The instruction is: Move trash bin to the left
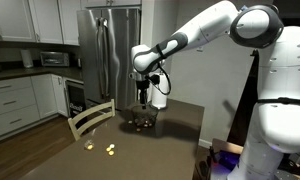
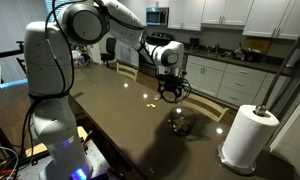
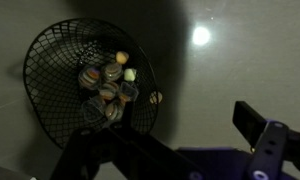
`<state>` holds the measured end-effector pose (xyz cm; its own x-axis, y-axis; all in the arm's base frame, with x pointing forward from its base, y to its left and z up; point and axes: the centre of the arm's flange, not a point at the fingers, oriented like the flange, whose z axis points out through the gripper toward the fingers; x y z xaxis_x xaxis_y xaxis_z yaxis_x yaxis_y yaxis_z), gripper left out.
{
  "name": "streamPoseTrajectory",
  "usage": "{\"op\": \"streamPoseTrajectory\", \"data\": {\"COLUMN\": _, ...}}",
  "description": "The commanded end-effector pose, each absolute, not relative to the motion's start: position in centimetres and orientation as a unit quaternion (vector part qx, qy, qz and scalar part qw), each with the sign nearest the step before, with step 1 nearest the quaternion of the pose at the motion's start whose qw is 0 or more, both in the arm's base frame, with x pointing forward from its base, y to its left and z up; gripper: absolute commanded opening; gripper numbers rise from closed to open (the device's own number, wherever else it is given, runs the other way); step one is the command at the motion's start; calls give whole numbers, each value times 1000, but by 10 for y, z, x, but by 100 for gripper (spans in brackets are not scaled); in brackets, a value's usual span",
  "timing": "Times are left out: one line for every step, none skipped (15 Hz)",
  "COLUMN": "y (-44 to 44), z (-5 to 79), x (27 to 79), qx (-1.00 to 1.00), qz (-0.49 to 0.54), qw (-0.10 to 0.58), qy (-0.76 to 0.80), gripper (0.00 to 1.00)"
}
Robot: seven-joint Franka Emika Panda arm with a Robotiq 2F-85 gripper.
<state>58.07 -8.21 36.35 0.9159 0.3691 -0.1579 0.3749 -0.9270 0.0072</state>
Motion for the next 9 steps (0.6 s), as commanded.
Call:
{"op": "streamPoseTrajectory", "data": {"y": -86, "z": 356, "x": 586, "qx": 979, "qz": -78, "qw": 19, "qy": 190, "gripper": 100}}
{"op": "streamPoseTrajectory", "data": {"y": -90, "z": 350, "x": 590, "qx": 979, "qz": -76, "qw": 18, "qy": 190, "gripper": 100}}
{"op": "streamPoseTrajectory", "data": {"y": -95, "z": 341, "x": 594, "qx": 979, "qz": -73, "qw": 14, "qy": 192, "gripper": 100}}
{"op": "streamPoseTrajectory", "data": {"y": -99, "z": 333, "x": 595, "qx": 978, "qz": -71, "qw": 13, "qy": 194, "gripper": 100}}
{"op": "streamPoseTrajectory", "data": {"y": -105, "z": 324, "x": 596, "qx": 979, "qz": -69, "qw": 13, "qy": 191, "gripper": 100}}
{"op": "streamPoseTrajectory", "data": {"y": -110, "z": 316, "x": 597, "qx": 980, "qz": -68, "qw": 14, "qy": 187, "gripper": 100}}
{"op": "streamPoseTrajectory", "data": {"y": -115, "z": 308, "x": 597, "qx": 980, "qz": -67, "qw": 12, "qy": 186, "gripper": 100}}
{"op": "streamPoseTrajectory", "data": {"y": -120, "z": 299, "x": 597, "qx": 981, "qz": -67, "qw": 8, "qy": 184, "gripper": 100}}
{"op": "streamPoseTrajectory", "data": {"y": -123, "z": 291, "x": 598, "qx": 980, "qz": -70, "qw": 4, "qy": 184, "gripper": 100}}
